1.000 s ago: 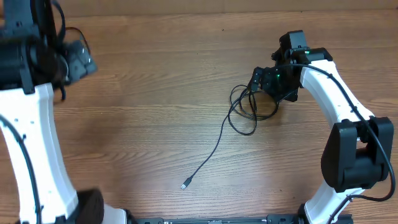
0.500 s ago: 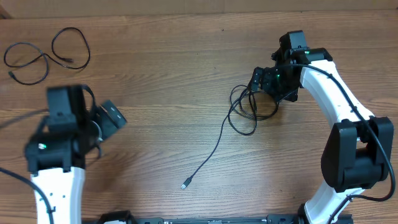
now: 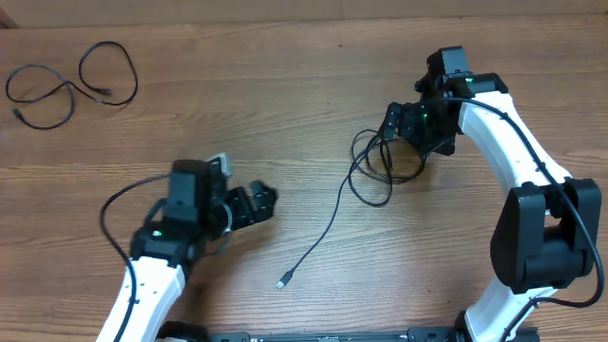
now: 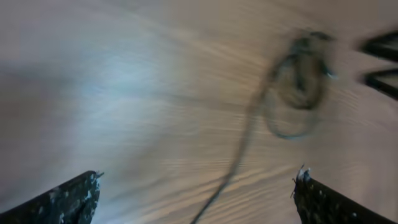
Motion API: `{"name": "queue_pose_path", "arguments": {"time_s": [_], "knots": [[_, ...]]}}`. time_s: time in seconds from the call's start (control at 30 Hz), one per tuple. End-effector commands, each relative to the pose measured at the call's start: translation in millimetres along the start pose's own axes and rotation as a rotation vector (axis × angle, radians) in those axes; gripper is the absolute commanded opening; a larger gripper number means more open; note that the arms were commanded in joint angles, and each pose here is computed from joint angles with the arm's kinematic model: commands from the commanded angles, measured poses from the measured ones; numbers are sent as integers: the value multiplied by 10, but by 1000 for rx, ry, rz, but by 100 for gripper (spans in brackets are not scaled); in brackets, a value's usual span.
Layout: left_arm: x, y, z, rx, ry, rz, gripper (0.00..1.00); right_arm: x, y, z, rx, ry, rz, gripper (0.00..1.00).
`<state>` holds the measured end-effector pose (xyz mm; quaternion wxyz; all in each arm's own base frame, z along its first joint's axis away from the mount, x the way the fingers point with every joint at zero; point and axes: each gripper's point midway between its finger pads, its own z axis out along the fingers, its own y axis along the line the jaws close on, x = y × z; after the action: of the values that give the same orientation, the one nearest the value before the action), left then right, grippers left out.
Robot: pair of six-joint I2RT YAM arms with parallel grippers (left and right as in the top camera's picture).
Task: Untangle cables
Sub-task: 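Move the left gripper back toward the cable pile at center, then grasp the cable pile with the left gripper while the right gripper lifts away up-right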
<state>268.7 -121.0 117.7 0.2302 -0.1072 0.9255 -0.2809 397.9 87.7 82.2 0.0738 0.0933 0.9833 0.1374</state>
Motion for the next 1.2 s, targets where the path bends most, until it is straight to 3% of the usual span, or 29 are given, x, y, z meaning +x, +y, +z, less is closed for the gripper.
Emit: {"name": "queue_pose_path", "arguments": {"time_s": [0.0,0.17,0.43,0.77,0.9,1.1,1.17], "knots": [[30,-445,76,141,-12,158,100,-33,36,-106,-5,-33,-14,100],[-17,-919,199,273,-74,303,100,-33,36,-106,-5,-33,-14,100],[-174,-1020,554,309,-122,332,99,-33,36,-106,-5,-33,-14,100],[-277,-868,879,246,-149,321,98,-33,36,-106,-5,-33,-14,100],[-369,-850,909,197,-164,369,94,-227,142,-123,-53,-110,-25,100],[-558,-915,979,117,-135,436,93,-235,246,-191,-113,-104,-38,100],[-635,-984,1041,113,-125,438,93,-245,219,-290,-121,-98,-8,95]]}}
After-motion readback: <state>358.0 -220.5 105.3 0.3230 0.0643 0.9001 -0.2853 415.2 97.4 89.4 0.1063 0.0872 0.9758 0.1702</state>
